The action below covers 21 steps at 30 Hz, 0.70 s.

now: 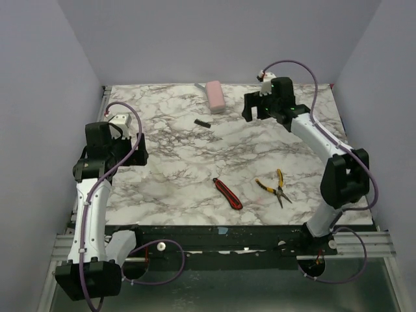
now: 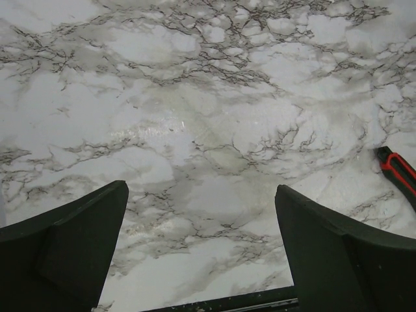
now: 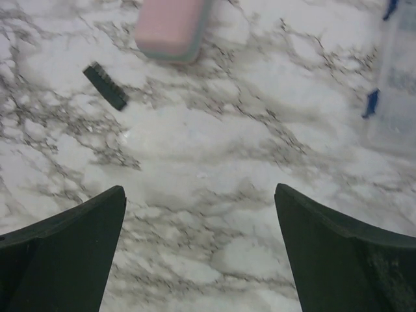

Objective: Open the umbrella

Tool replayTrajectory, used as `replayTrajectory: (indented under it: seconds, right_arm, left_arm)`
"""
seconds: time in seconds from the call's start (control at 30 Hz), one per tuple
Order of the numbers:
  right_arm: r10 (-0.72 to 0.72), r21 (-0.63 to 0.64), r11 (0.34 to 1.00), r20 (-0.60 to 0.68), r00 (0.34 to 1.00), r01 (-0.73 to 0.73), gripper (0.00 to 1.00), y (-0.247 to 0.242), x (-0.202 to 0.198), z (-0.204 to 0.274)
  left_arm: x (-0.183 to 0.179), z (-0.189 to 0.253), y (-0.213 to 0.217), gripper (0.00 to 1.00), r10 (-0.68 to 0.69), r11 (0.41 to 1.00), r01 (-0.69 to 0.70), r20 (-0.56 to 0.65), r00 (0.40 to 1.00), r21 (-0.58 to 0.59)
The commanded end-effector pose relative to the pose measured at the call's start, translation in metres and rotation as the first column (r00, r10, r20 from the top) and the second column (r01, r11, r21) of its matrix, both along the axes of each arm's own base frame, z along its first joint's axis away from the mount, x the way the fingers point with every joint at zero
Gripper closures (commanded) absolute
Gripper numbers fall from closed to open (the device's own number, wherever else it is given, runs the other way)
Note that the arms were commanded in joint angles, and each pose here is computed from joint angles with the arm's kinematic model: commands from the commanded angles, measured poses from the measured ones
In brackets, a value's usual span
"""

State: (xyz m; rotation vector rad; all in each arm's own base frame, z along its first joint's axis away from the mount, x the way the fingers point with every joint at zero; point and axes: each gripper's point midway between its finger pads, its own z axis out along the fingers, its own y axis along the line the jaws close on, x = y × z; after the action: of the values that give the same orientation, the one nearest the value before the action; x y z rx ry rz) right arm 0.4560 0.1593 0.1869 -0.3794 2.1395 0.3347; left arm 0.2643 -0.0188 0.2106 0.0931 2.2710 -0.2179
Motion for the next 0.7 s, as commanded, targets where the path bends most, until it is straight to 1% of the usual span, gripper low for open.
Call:
replayTrajectory:
  seconds: [0.0,0.07,0.13,0.2,0.3,0.37,0.57,0.67]
  right_arm:
    - [-0.009,0.039,0.999,0.021,1.000,0.008,0.00,0.055,0.042,-0.002]
    - [0.010,0.035,0.999,0.025,1.000,-0.011,0.00,0.085,0.055,-0.009]
    - [-0.003,0.034,0.999,0.039,0.999,0.001,0.00,0.107,0.069,-0.013]
    - [-0.052,0.012,0.999,0.050,0.997,0.051,0.00,0.117,0.086,-0.027]
    - [-0.145,-0.024,0.989,0.095,0.985,0.148,0.00,0.119,0.110,-0.038]
    - [-0.179,-0.040,0.982,0.109,0.978,0.185,0.00,0.118,0.122,-0.047]
    - [-0.188,-0.063,0.979,0.113,0.976,0.196,0.00,0.124,0.139,-0.076]
    - [-0.179,-0.034,0.982,0.120,0.977,0.184,0.00,0.134,0.146,-0.082]
  left_arm:
    - [0.008,0.020,0.001,0.02,0.039,0.997,-0.036,0.042,0.998,-0.067]
    - [0.009,0.020,0.007,0.02,0.060,0.997,-0.057,0.041,0.997,-0.056]
    - [0.008,0.020,0.011,0.01,0.076,0.996,-0.074,0.043,0.996,-0.047]
    - [0.006,0.018,0.015,0.01,0.092,0.995,-0.090,0.036,0.995,-0.045]
    - [0.003,0.016,0.018,0.01,0.107,0.993,-0.106,0.031,0.994,-0.045]
    - [0.000,0.015,0.020,0.01,0.111,0.993,-0.110,0.028,0.993,-0.035]
    - [-0.004,0.009,0.025,0.02,0.124,0.992,-0.124,0.018,0.992,-0.016]
    - [-0.003,0.009,0.024,0.01,0.119,0.993,-0.118,0.015,0.993,-0.021]
